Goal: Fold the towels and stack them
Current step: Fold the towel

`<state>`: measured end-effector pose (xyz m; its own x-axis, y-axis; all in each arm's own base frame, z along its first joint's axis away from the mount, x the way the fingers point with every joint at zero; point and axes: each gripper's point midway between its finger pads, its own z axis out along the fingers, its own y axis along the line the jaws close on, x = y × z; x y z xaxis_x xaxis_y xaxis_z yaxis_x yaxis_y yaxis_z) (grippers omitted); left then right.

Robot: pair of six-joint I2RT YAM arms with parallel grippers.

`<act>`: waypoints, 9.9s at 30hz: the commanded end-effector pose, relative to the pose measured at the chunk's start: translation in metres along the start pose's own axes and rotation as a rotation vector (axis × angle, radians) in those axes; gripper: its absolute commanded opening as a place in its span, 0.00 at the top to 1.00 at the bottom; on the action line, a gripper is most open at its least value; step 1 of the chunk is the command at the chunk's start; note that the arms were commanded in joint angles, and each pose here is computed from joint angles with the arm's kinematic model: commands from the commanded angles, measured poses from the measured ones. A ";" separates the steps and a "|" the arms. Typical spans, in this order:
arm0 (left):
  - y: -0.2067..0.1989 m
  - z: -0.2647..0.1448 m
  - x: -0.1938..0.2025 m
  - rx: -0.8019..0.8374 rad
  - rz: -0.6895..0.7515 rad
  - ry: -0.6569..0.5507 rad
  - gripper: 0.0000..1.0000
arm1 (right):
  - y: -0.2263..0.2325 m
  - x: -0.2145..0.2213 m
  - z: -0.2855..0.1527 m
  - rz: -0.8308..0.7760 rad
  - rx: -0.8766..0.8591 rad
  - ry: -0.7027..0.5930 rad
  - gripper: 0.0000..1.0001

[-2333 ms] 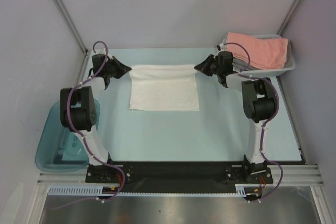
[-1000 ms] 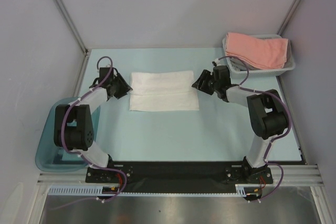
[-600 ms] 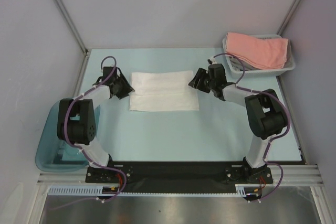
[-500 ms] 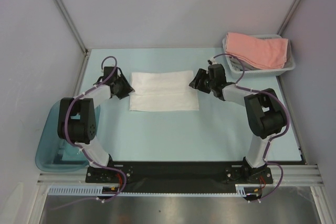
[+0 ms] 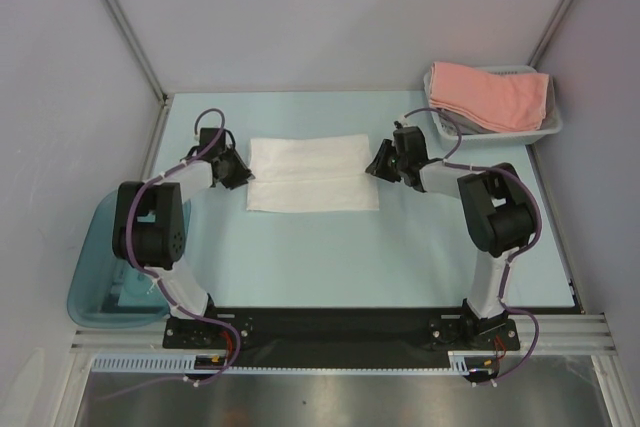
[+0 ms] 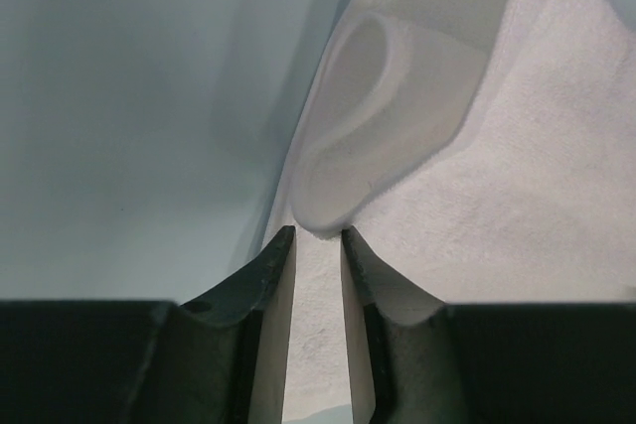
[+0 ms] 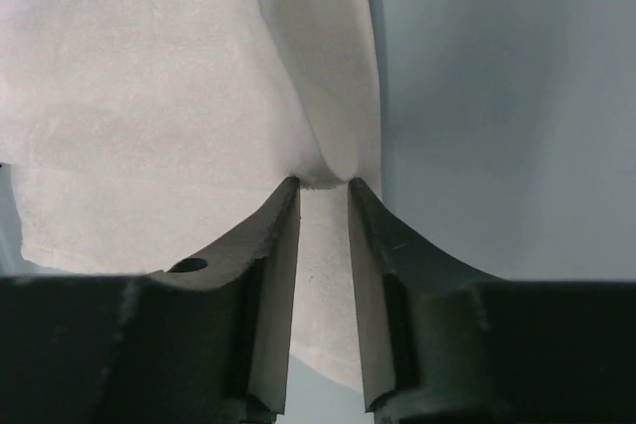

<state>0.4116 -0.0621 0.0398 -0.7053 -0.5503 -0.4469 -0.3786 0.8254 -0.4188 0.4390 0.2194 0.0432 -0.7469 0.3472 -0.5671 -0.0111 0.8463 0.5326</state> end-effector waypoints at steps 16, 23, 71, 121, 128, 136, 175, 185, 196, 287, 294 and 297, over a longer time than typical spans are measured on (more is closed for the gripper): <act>-0.039 -0.025 -0.051 0.068 0.051 -0.111 1.00 | 0.031 -0.050 -0.018 -0.039 -0.051 -0.109 1.00; -0.044 -0.024 -0.050 0.092 0.053 -0.110 0.69 | 0.029 -0.046 -0.026 -0.056 -0.049 -0.108 0.91; -0.053 -0.003 -0.050 0.116 0.082 -0.028 0.57 | -0.003 -0.073 0.001 -0.072 0.040 -0.079 0.82; -0.075 -0.002 -0.067 0.174 0.100 -0.070 0.52 | 0.010 -0.076 0.002 -0.132 0.007 -0.102 0.60; -0.078 0.012 -0.067 0.179 0.101 -0.039 0.55 | 0.012 -0.080 0.020 -0.132 0.000 -0.085 0.60; -0.075 0.018 -0.061 0.173 0.101 -0.019 0.57 | 0.001 -0.070 0.019 -0.130 0.022 -0.045 0.60; -0.124 0.000 -0.109 0.423 0.050 -0.014 1.00 | 0.026 -0.145 -0.004 -0.061 -0.111 -0.163 1.00; -0.128 0.037 -0.149 0.527 -0.031 -0.060 0.87 | 0.039 -0.192 0.031 -0.030 -0.244 -0.232 0.93; -0.120 0.033 -0.178 0.511 -0.058 -0.238 0.53 | -0.006 -0.197 0.047 0.055 -0.180 -0.258 0.54; -0.058 -0.157 0.050 0.326 0.054 -0.041 1.00 | 0.056 -0.030 -0.182 -0.092 -0.038 -0.045 0.98; 0.019 -0.137 0.143 0.267 0.042 0.043 0.52 | -0.012 0.096 -0.187 -0.060 0.068 0.102 0.41; 0.005 -0.162 0.123 0.298 0.046 -0.043 0.40 | -0.019 0.085 -0.213 -0.072 0.090 0.023 0.20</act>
<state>0.1926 -0.1035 0.0503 -0.7988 -0.4964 -0.3397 -0.2628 0.7960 -0.5452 0.2083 0.1545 0.0647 -0.8892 0.1933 -0.4147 0.0137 0.9172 0.3983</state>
